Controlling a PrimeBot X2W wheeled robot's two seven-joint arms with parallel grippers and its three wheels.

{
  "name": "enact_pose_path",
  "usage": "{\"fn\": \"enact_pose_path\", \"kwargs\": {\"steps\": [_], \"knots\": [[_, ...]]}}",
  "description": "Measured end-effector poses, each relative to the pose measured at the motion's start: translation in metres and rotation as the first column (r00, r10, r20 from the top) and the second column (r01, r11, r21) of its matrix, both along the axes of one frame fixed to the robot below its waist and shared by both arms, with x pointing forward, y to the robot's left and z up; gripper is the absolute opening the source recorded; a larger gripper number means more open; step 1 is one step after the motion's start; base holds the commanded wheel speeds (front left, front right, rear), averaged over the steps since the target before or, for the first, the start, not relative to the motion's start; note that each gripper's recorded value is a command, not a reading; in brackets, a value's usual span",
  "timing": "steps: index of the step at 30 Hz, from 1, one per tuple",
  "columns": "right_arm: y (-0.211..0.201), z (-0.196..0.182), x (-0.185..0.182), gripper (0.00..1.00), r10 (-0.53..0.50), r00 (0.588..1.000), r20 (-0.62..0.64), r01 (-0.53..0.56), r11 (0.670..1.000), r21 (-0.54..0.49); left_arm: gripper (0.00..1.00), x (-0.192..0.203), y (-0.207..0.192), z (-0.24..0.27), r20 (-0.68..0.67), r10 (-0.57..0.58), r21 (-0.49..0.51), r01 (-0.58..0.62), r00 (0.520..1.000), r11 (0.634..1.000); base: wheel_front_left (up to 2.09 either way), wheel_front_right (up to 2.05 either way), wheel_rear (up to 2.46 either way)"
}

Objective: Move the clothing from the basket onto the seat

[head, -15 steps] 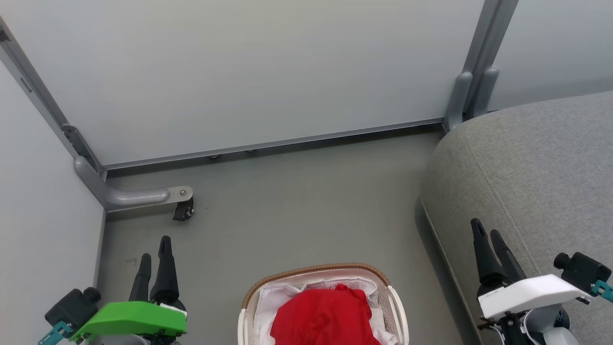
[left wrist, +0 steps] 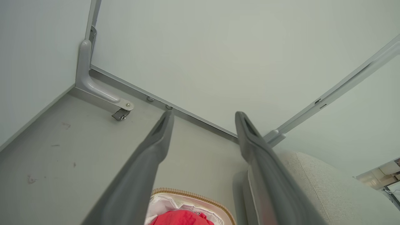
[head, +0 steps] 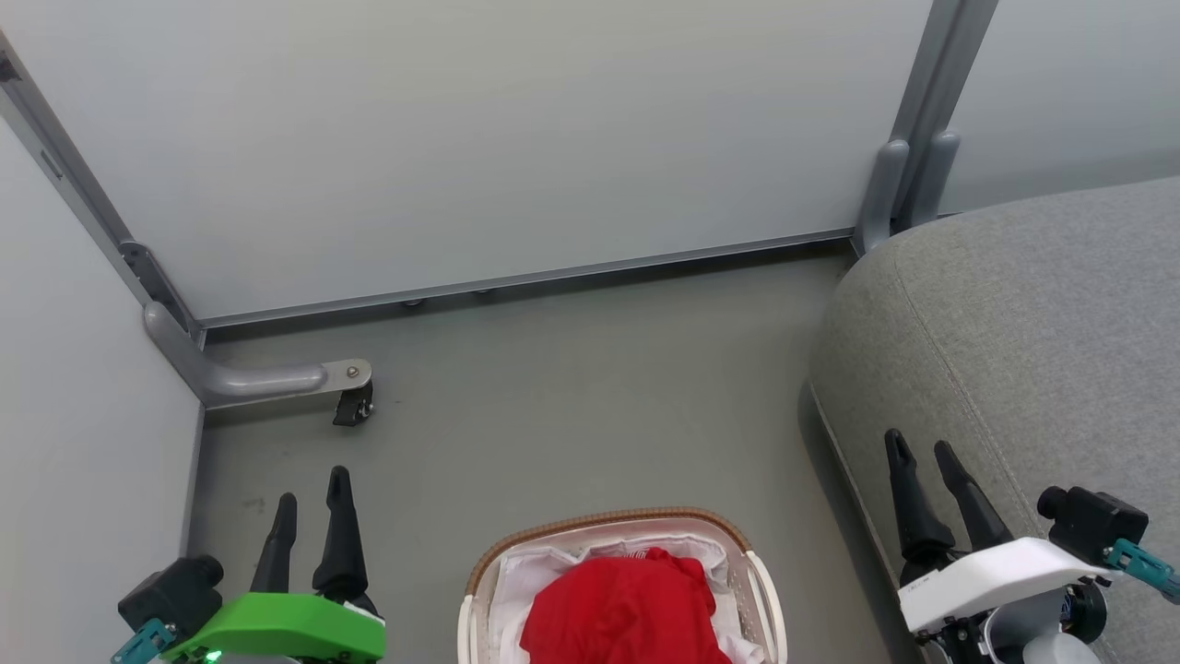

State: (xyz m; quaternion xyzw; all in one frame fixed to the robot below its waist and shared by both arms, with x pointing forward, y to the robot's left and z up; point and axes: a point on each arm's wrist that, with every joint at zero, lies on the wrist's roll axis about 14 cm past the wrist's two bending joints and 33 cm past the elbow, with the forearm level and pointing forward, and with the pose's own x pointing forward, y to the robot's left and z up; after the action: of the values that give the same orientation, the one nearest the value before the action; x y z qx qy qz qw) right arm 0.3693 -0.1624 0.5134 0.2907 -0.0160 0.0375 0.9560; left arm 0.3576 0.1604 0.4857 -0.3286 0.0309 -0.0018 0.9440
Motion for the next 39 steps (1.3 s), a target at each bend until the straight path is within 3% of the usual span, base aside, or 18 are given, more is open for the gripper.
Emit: {"fn": "enact_pose_path", "kwargs": {"steps": [18,39], "knots": [[0.01,0.003,-0.003,1.0,0.031,0.999,0.041,-0.022,0.98,-0.195,1.0,-0.007,-0.006,-0.007,0.003,-0.023,0.183,0.022,1.0,0.983,0.0,0.0,0.0],[0.019,0.005,-0.008,1.0,0.071,0.994,0.079,-0.036,0.923,-0.383,1.0,-0.016,-0.009,-0.017,-0.003,-0.046,0.336,0.044,0.999,0.941,0.0,0.0,0.0]]}}
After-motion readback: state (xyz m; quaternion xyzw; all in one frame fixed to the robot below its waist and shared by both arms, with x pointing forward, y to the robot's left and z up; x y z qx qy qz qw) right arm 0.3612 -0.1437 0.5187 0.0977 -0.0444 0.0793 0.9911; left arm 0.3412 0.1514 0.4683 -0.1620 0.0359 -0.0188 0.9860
